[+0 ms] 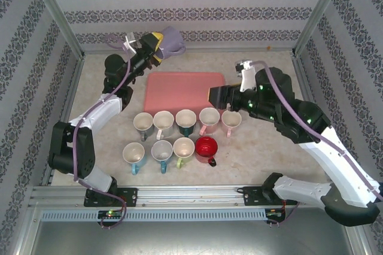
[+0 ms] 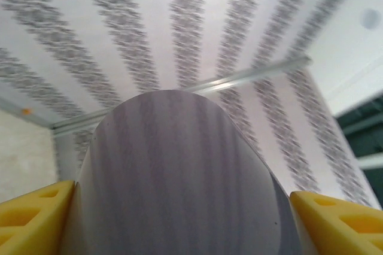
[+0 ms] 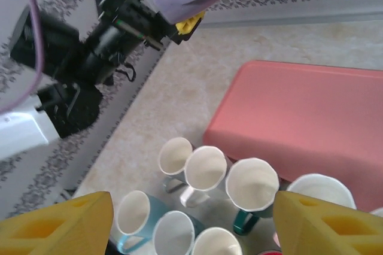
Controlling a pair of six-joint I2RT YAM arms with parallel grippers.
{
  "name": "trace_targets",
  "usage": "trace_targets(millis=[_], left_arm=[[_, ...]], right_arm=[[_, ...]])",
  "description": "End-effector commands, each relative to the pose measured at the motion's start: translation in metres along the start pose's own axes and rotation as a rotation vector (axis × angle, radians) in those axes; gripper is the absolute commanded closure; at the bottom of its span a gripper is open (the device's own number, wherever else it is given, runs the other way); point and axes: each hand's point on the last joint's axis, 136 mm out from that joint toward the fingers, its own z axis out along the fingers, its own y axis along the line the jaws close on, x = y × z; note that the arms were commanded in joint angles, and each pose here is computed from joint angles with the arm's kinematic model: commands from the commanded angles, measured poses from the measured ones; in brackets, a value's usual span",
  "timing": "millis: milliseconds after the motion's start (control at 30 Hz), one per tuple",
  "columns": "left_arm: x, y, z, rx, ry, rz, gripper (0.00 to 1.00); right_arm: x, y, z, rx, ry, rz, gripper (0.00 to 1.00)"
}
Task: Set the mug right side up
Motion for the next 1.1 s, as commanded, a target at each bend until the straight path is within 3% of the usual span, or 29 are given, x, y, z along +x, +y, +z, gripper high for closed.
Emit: trace_targets(millis=[0, 133, 233, 500, 867, 1067], left_arm=[[0.033, -0.1, -0.022, 0.326, 0.085, 0.18, 0.51], [0.066, -0.108, -0.028, 0.366, 0.163, 0.204, 0.52], [0.089, -0.11, -0.031, 0.382, 0.228, 0.209, 0.53], [0.105, -0.12, -0.033, 0.408, 0.287, 0.213, 0.55], [0.12, -0.118, -0.028, 0.414, 0.341, 0.216, 0.58], [0.123, -0.118, -0.026, 0.422, 0.354, 0.207, 0.57]], right_arm=[[-0.018, 0.029, -0.003, -0.216, -0.001, 0.109, 0.27], [-0.037, 0.03, 0.001, -0.313, -0.016, 0.208, 0.24], [-0.042, 0.042, 0.01, -0.419, 0.04, 0.249, 0.22], [-0.032, 0.046, 0.04, -0.48, 0.182, 0.299, 0.23], [-0.027, 0.048, 0.061, -0.509, 0.235, 0.36, 0.49], [-0.024, 0.044, 0.072, -0.516, 0.249, 0.421, 0.76]])
